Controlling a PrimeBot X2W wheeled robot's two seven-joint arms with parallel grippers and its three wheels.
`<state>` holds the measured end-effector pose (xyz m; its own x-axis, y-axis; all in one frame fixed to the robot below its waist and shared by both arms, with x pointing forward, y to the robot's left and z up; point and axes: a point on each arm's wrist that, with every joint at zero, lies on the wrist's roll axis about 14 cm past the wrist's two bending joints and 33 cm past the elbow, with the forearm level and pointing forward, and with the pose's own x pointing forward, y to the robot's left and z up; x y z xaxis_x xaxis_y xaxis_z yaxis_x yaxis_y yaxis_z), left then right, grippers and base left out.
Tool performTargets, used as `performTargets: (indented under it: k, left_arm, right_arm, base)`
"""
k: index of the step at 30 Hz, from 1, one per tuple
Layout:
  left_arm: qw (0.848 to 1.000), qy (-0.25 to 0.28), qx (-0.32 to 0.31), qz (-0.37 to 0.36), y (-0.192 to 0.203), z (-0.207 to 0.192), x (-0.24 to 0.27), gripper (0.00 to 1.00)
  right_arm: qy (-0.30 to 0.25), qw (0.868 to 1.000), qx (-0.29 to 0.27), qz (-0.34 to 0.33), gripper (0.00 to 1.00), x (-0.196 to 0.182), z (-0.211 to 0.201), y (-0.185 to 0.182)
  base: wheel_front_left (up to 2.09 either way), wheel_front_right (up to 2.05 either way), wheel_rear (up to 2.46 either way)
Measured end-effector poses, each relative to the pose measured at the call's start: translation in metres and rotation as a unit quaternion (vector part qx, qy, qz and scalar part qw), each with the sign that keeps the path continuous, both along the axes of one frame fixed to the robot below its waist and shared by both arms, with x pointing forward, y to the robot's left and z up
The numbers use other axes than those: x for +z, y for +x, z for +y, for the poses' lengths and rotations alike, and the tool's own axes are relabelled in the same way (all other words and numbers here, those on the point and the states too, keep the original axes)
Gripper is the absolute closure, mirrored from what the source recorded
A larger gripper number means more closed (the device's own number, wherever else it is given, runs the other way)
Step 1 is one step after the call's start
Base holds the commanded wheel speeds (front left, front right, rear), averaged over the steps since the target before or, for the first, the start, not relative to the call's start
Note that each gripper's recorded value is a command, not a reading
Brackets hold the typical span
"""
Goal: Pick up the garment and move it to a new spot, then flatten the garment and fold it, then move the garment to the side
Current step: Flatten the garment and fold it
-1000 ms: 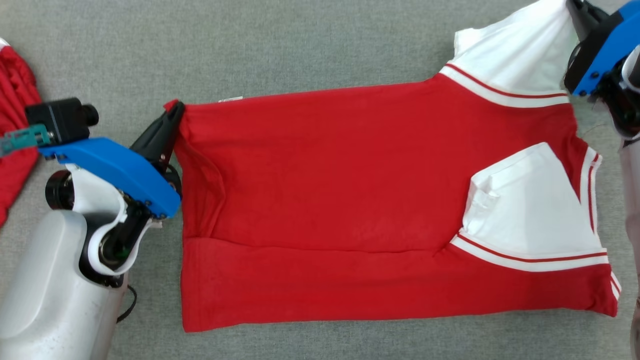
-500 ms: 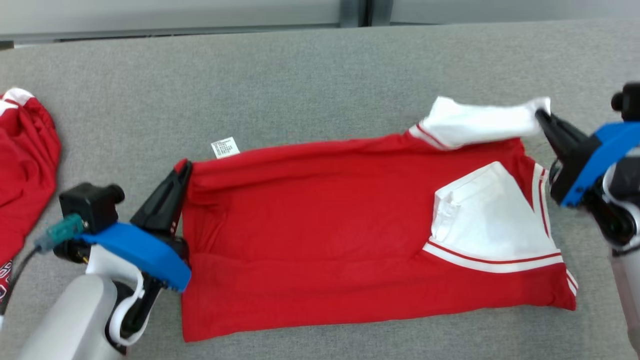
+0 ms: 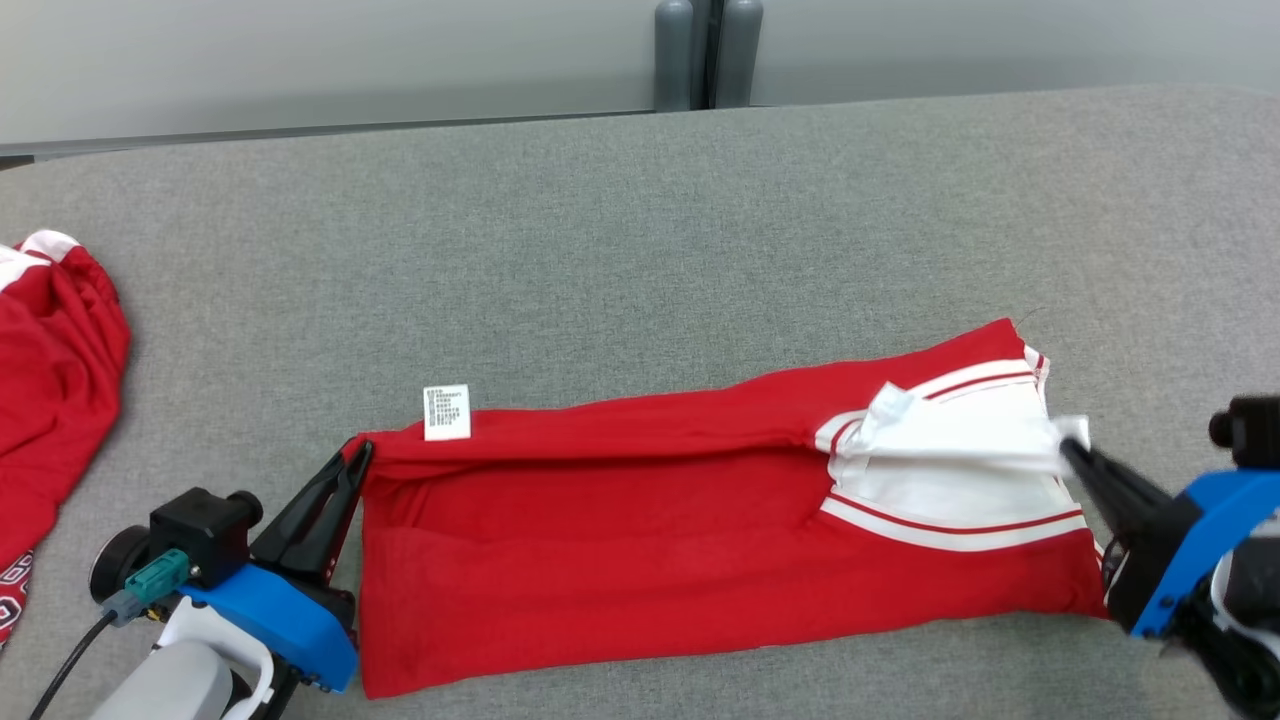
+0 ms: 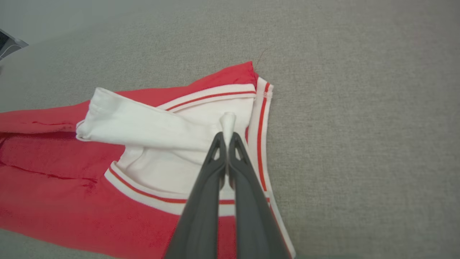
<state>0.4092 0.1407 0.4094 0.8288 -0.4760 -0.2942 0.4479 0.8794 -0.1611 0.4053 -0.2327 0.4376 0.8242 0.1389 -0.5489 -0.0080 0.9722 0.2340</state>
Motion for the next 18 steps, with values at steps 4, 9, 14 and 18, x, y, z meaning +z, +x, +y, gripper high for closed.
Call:
performTargets:
  k: [4,9,14,18]
  left_arm:
    - [1.0,0.015,0.0,0.002,-0.008,0.001,-0.008,0.0]
    - [0.999,-0.005,0.048,-0.009,-0.006,0.008,0.001,0.0]
    - [0.99,-0.042,0.123,-0.048,0.003,0.024,0.028,0.0]
    - [0.984,-0.06,0.159,-0.06,0.0,0.031,0.036,0.0]
  right_arm:
    - [0.004,0.999,-0.007,0.038,0.0,-0.015,0.005,-0.029]
    - [-0.009,0.999,-0.021,0.03,0.0,-0.009,-0.001,-0.038]
    - [-0.021,0.999,-0.031,0.02,0.0,0.003,-0.009,-0.039]
    - [-0.018,0.999,-0.035,0.029,0.0,0.005,-0.009,-0.033]
  base:
    - [0.0,0.0,0.0]
    - [0.0,0.0,0.0]
    - [0.0,0.0,0.0]
    - [0.0,0.0,0.0]
